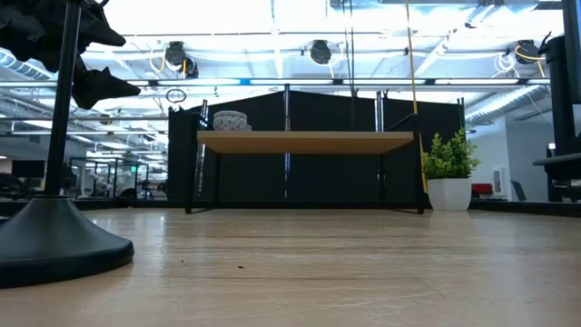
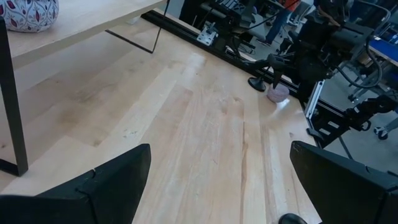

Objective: Pick & Place candle stick holders
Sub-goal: Put the pink scented candle on the shelf

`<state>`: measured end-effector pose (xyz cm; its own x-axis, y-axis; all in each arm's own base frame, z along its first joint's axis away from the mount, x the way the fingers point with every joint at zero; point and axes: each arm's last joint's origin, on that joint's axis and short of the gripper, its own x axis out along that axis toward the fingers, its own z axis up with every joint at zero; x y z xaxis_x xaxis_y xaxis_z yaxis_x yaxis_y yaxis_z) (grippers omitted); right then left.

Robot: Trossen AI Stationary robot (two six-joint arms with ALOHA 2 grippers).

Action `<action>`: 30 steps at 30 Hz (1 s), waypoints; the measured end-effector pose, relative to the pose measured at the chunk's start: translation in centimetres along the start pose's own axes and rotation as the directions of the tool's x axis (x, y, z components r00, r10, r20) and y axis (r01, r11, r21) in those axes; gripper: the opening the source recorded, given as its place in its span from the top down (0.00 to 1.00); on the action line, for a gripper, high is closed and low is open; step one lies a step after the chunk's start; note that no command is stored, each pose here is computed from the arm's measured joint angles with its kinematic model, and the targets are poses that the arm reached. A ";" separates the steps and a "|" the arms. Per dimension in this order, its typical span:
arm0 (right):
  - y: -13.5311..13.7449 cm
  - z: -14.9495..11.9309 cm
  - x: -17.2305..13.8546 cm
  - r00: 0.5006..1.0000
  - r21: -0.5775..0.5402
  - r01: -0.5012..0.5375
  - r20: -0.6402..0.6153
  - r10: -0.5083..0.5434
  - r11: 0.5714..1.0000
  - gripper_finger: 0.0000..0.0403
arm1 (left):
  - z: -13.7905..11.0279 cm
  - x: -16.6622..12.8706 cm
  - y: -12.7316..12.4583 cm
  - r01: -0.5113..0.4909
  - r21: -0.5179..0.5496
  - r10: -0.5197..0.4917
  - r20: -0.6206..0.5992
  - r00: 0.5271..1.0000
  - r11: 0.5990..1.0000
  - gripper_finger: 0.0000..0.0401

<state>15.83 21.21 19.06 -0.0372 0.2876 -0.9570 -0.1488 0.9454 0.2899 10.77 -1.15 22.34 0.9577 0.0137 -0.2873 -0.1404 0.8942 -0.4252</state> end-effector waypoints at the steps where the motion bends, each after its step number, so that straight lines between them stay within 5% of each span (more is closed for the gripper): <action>1: 0.0 0.0 0.0 1.000 0.002 -0.002 -0.001 0.002 1.000 0.06 | 0.0 0.0 0.0 0.000 -0.002 0.000 0.000 1.000 1.000 0.02; 30: 0.3 -0.2 0.0 0.994 0.105 -0.077 -0.071 0.084 0.992 0.06 | 0.0 0.0 0.0 0.000 -0.015 0.000 0.000 1.000 1.000 0.02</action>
<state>15.63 21.45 19.15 -0.1200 0.3546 -0.9273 -0.0412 0.9314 0.3616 10.77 -1.15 22.35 0.9578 0.0137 -0.2870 -0.1440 0.8872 -0.4383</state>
